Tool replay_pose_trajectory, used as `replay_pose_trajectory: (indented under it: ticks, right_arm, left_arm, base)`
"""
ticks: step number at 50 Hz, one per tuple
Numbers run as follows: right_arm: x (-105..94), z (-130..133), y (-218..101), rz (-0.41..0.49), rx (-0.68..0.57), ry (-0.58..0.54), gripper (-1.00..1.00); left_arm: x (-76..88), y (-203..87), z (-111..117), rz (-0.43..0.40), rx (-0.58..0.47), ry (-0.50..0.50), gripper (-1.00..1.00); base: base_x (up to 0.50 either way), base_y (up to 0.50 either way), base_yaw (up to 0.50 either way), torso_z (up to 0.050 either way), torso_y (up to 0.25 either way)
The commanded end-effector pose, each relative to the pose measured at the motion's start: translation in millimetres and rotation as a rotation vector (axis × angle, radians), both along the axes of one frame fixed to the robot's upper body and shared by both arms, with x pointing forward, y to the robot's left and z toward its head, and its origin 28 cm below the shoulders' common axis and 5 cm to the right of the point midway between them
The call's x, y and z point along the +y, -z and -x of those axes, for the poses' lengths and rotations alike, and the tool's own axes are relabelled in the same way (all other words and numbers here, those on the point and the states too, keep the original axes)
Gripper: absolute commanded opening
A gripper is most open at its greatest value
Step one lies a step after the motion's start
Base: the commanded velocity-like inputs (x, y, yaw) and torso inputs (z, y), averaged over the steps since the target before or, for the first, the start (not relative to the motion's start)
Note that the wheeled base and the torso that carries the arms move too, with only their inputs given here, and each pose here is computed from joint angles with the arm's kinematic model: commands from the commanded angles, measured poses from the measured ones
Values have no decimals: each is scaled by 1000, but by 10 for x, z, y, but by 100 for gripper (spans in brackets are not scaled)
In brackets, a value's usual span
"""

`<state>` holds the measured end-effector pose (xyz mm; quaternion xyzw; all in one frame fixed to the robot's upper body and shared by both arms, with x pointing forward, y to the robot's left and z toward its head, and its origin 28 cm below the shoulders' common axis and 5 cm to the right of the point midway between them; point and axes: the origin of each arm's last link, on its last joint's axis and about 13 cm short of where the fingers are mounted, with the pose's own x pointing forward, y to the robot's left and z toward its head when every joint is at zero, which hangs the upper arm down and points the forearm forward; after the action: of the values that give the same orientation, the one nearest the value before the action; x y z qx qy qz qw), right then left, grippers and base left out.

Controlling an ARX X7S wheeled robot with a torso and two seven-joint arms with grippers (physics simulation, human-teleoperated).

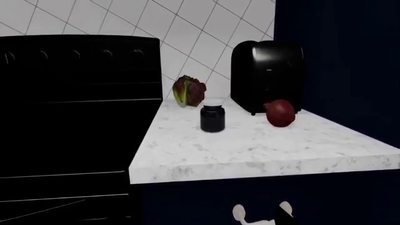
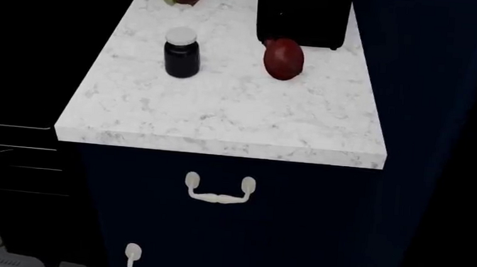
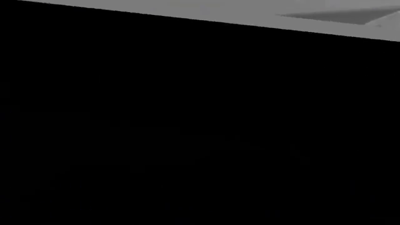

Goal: Close the fridge doors

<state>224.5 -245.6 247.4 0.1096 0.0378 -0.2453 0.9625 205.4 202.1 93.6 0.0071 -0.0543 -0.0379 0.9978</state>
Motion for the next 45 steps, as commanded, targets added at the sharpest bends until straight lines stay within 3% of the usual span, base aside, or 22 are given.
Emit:
replay_pose_trajectory:
  ticks: [1, 21, 33, 45]
  right_arm:
    - [-253, -41, -447, 84, -106, 177, 100]
    - [-324, -306, -684, 127, -84, 190, 100]
    - [-235, -611, -891, 208, -88, 120, 100]
    - [-187, -699, -1013, 234, -102, 94, 100]
  left_arm:
    - [4, -2, 4, 7, -4, -1, 100]
    - [4, 0, 0, 5, -1, -4, 100]
    - [2, 5, 5, 8, -4, -9, 100]
    - [2, -4, 4, 9, -8, -15, 100]
  base:
    - [0, 0, 0, 0, 0]
    - [2, -1, 0, 2, 4]
    - [5, -1, 2, 3, 4]
    - [17, -5, 8, 0, 0]
